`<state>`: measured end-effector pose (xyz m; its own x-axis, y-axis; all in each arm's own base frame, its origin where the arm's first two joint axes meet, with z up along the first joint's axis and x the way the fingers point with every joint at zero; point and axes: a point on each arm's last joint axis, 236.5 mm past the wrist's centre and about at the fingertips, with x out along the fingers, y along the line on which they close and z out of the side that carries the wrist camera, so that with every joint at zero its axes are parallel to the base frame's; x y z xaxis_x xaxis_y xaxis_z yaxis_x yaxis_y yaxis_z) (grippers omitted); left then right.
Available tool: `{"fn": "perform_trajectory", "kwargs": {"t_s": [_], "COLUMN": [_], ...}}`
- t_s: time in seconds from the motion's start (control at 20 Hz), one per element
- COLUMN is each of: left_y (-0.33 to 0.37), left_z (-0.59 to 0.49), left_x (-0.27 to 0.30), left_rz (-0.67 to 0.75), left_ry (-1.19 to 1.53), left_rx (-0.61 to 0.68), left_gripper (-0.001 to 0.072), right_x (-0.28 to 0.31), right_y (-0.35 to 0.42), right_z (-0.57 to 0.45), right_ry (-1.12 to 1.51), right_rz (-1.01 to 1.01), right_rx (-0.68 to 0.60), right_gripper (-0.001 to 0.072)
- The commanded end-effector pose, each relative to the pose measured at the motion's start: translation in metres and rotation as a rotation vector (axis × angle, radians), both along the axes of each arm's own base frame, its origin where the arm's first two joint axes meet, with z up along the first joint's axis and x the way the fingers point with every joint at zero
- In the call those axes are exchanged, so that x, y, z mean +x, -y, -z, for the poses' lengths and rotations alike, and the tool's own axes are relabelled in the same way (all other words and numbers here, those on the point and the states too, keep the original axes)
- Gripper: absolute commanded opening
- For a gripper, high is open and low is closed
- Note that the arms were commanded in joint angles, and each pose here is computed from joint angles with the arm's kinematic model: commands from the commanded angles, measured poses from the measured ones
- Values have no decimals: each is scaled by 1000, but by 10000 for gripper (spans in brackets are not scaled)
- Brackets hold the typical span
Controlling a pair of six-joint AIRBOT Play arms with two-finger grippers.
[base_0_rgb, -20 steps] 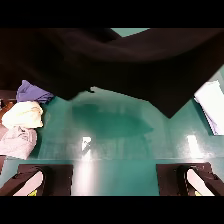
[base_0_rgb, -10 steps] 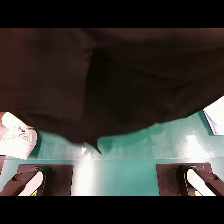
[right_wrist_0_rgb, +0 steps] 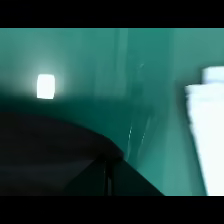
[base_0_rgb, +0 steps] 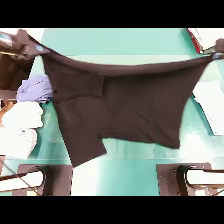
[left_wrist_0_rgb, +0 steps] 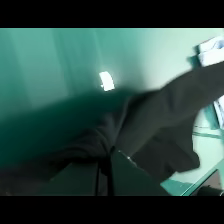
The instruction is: Fold the shirts.
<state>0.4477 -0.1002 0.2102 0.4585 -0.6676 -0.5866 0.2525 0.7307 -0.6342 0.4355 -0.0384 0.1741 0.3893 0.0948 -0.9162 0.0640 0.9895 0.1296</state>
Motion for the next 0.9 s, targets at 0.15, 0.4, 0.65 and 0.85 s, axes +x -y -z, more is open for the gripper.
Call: {"fn": "perform_trajectory", "kwargs": {"t_s": [0.15,0.4,0.65,0.85], "left_y": [-30,-59,-71,-89], "left_z": [107,95,121,162], "left_x": [100,143,129,91], "left_rz": [-161,-295,-237,-120], "left_ry": [-22,158,108,-34], "left_rx": [-18,29,174,367], "left_gripper": [29,29,29,29], "right_x": [110,157,130,90], "right_y": [-12,-16,-21,-42], "right_z": [102,105,122,162], "right_ry": [64,224,125,-38], "right_rz": [46,74,64,24], "right_rx": [28,30,35,43], "right_gripper": [18,18,18,18]}}
